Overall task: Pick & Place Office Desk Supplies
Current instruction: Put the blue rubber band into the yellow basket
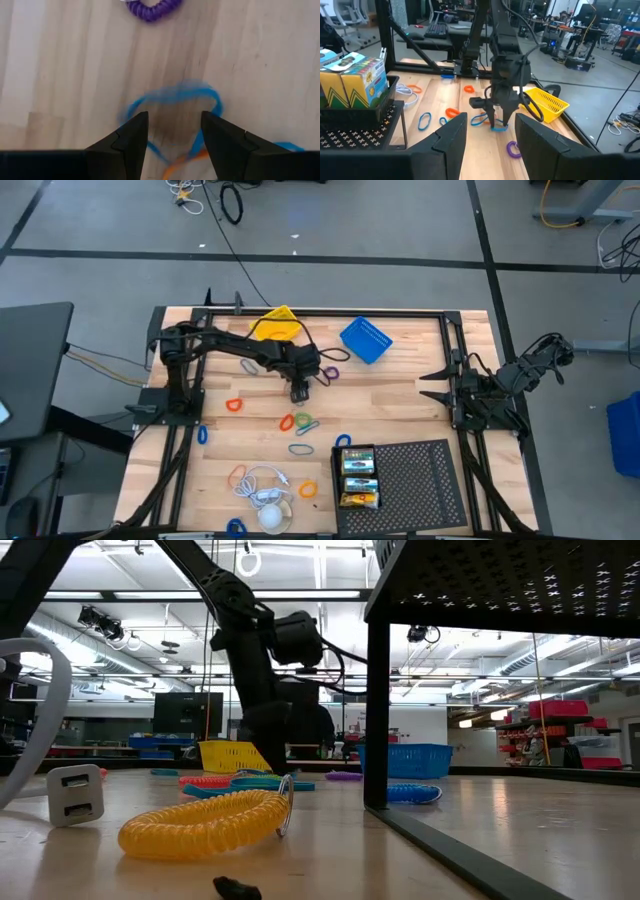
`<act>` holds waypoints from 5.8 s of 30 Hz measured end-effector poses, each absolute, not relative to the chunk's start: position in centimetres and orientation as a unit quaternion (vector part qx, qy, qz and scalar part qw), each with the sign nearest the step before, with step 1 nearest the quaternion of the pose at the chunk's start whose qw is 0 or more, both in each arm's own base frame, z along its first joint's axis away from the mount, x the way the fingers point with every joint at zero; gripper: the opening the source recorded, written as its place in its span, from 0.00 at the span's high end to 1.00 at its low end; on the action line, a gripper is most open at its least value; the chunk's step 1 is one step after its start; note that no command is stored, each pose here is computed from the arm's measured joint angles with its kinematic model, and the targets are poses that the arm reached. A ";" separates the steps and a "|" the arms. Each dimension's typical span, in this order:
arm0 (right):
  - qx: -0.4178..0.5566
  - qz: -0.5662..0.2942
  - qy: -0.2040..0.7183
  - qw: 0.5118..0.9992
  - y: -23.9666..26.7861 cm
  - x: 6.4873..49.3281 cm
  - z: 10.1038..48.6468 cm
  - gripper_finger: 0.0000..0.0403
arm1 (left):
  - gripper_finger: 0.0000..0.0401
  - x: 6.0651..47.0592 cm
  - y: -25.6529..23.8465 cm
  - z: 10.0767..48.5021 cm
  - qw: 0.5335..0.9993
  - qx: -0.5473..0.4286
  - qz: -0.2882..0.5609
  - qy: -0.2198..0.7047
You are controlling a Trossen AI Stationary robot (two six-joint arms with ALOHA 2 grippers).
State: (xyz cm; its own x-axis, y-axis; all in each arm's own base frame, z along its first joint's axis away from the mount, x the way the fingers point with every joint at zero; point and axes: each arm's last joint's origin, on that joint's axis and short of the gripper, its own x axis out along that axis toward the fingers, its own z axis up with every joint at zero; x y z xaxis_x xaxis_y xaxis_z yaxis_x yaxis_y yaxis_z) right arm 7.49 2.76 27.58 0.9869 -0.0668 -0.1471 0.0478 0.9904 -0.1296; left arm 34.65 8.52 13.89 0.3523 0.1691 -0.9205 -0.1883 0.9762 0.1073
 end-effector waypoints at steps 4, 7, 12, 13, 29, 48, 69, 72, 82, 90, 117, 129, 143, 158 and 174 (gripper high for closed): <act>-0.063 -0.031 0.075 0.995 2.7 7.5 27.6 0.56 | 0.53 34.9 8.1 13.5 0.820 0.003 0.104 0.563; -0.063 -0.031 0.075 0.995 2.7 7.5 27.6 0.56 | 0.56 35.0 7.8 13.5 0.820 0.011 0.105 0.562; -0.063 -0.032 0.075 0.995 2.7 7.5 27.6 0.56 | 0.72 35.1 7.3 13.4 0.820 0.020 0.103 0.563; -0.063 -0.032 0.075 0.995 2.7 7.5 27.6 0.56 | 0.77 35.1 7.1 13.4 0.819 0.024 0.104 0.563; -0.057 -0.033 0.071 0.995 2.7 7.5 27.7 0.56 | 0.95 35.7 5.8 16.2 0.836 0.053 0.120 0.534; -0.056 -0.033 0.071 0.995 2.8 7.5 27.7 0.56 | 0.47 35.6 6.7 14.0 0.813 0.020 0.083 0.576; -0.055 -0.033 0.069 0.996 2.8 7.5 27.7 0.56 | 0.99 36.1 4.1 16.0 0.810 0.073 0.128 0.568; -0.055 -0.033 0.069 0.996 2.8 7.5 27.7 0.56 | 0.99 36.0 3.4 17.8 0.810 0.089 0.135 0.563; -0.054 -0.033 0.069 0.996 2.8 7.5 27.7 0.56 | 1.00 33.0 5.6 23.6 0.796 0.123 0.232 0.546; -0.055 -0.032 0.069 0.996 2.8 7.5 27.7 0.56 | 1.00 29.7 12.2 25.9 0.771 0.097 0.309 0.548; -0.059 -0.032 0.070 0.995 2.8 7.5 27.7 0.56 | 0.83 25.5 23.0 20.9 0.763 -0.082 0.262 0.586; -0.058 -0.032 0.073 0.995 2.7 7.5 27.6 0.56 | 0.48 25.3 20.8 22.0 0.777 -0.107 0.172 0.596; -0.067 -0.032 0.088 0.993 2.7 7.4 27.3 0.56 | 0.49 24.4 12.8 23.0 0.891 -0.069 0.040 0.448; -0.075 -0.051 0.086 0.992 2.6 7.4 27.3 0.56 | 0.49 18.3 7.5 17.6 0.838 -0.047 0.207 0.502; -0.076 -0.051 0.078 0.993 2.6 7.5 27.5 0.56 | 0.49 17.5 7.5 14.6 0.794 -0.019 0.219 0.566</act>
